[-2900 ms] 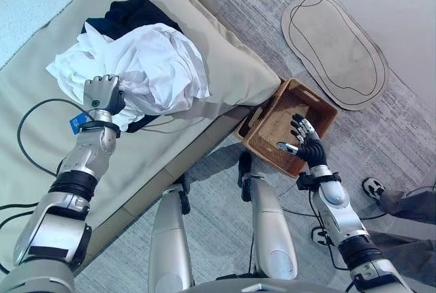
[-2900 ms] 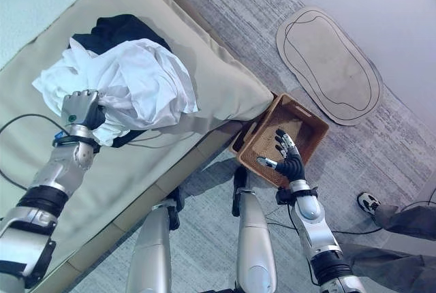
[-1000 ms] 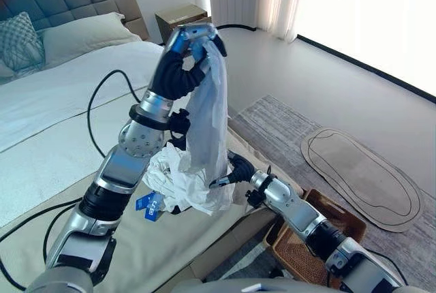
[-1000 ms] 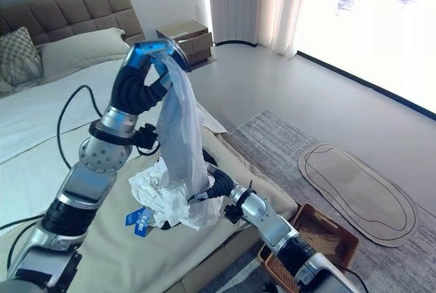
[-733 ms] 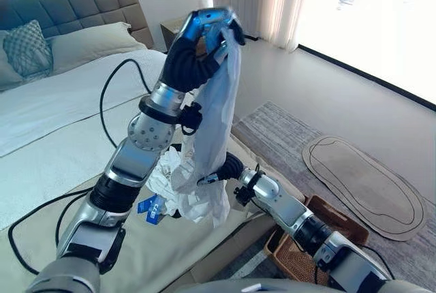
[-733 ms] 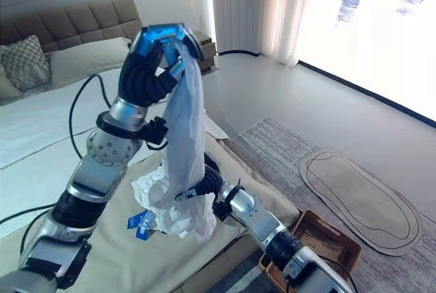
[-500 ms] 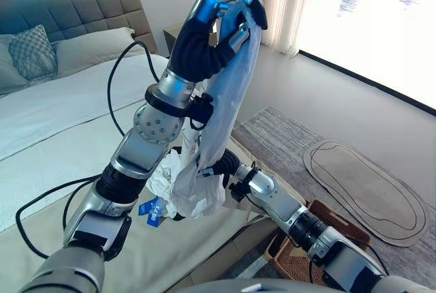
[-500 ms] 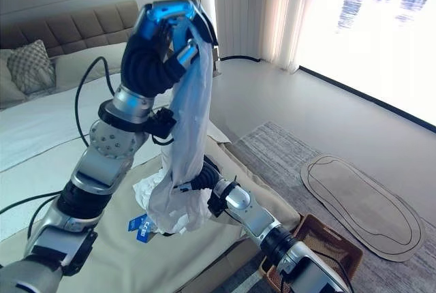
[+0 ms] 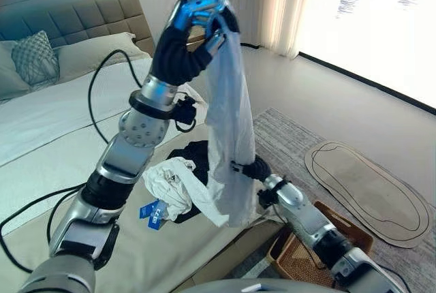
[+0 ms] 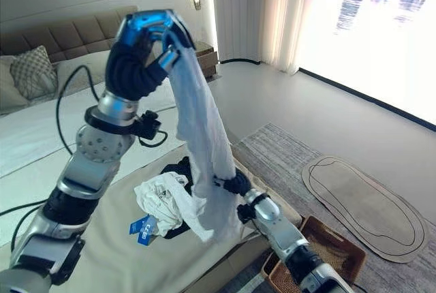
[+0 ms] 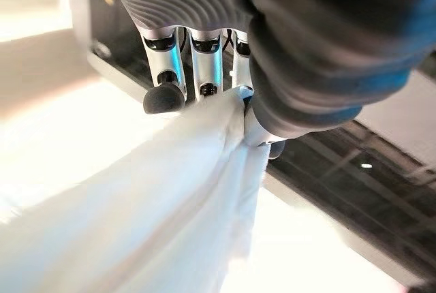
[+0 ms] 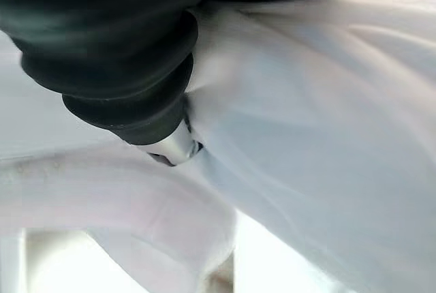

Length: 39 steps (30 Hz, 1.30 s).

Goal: Pick up clothes into the bucket

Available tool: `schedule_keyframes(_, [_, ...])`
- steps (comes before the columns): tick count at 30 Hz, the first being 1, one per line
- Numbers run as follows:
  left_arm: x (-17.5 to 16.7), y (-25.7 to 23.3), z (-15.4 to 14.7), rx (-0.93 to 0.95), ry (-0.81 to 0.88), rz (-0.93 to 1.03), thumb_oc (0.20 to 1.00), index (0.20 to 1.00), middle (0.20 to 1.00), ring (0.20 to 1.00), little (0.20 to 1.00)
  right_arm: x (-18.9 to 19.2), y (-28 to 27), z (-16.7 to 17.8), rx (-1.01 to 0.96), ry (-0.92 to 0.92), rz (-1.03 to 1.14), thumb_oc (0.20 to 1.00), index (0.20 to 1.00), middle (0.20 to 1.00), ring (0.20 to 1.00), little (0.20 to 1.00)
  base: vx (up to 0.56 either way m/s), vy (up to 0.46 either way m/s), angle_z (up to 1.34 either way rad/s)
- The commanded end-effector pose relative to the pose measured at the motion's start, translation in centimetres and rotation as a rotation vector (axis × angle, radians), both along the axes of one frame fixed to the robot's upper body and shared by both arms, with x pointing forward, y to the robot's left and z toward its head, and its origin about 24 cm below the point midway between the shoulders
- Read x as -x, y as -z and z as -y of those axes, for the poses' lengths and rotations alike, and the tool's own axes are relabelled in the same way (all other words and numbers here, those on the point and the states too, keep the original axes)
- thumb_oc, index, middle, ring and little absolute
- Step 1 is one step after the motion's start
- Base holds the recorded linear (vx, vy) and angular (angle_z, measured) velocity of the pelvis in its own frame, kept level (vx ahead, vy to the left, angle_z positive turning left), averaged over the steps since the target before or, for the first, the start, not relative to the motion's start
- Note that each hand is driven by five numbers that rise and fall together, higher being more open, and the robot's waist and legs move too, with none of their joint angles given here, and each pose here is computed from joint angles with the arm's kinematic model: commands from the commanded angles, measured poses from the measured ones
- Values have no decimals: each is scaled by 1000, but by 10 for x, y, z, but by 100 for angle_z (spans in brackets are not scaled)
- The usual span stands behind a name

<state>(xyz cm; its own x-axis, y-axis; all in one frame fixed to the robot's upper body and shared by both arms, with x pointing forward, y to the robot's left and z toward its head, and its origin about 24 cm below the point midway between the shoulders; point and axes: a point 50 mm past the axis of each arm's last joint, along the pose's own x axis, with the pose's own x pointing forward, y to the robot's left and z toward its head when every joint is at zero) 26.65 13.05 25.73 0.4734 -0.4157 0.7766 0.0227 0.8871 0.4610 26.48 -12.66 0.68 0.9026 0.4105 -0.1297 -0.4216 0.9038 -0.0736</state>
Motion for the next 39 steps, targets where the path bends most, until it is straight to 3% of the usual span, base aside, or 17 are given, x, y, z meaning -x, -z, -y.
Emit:
schedule_keyframes(1, [-3, -19, -39, 93, -169, 102, 200, 200, 200, 200, 200, -9, -33, 17, -141, 109, 158, 200, 200, 200, 200, 200, 11, -6, -4])
schedule_keyframes(3, [-9, 11, -65, 121, -287, -13, 200, 200, 200, 200, 200, -6, -53, 48, -197, 236, 257, 200, 200, 200, 200, 200, 0, 0, 0])
schedule_keyframes(6, [-10, 42, -80, 122, -374, -129, 200, 200, 200, 200, 200, -4, -71, 67, -259, 330, 351, 200, 200, 200, 200, 200, 1, 2, -1])
schedule_keyframes(15, [-3, 117, -91, 158, -401, -445, 200, 200, 200, 200, 200, 7, -115, 107, -249, 501, 579, 200, 200, 200, 200, 200, -3, 1, -2])
schedule_keyframes(16, [-1, 125, -90, 158, -383, -483, 470, 470, 470, 470, 470, 8, -119, 112, -247, 521, 602, 200, 200, 200, 200, 200, -9, 2, -5])
schedule_keyframes(17, [0, 134, -89, 162, -367, -526, 947, 947, 947, 947, 947, 9, -125, 116, -242, 542, 632, 200, 200, 200, 200, 200, -11, 2, -3])
schedule_keyframes(18, [1, 146, -86, 155, -340, -589, 1000, 1000, 1000, 1000, 1000, 11, -130, 123, -231, 569, 657, 200, 200, 200, 200, 200, 0, 0, 0])
schedule_keyframes(23, [17, 192, -83, 157, -301, -805, 1000, 1000, 1000, 1000, 1000, 20, -148, 146, -136, 647, 742, 200, 200, 200, 200, 200, -1, -3, -1])
schedule_keyframes(27, [28, 205, -85, 222, -252, -873, 1000, 1000, 1000, 1000, 1000, 28, -155, 165, -114, 729, 783, 200, 200, 200, 200, 200, 1, -6, -6])
schedule_keyframes(39, [60, 208, -120, 426, -281, -884, 1000, 1000, 1000, 1000, 1000, 45, -136, 210, 40, 899, 679, 200, 200, 200, 200, 200, 6, -3, -7])
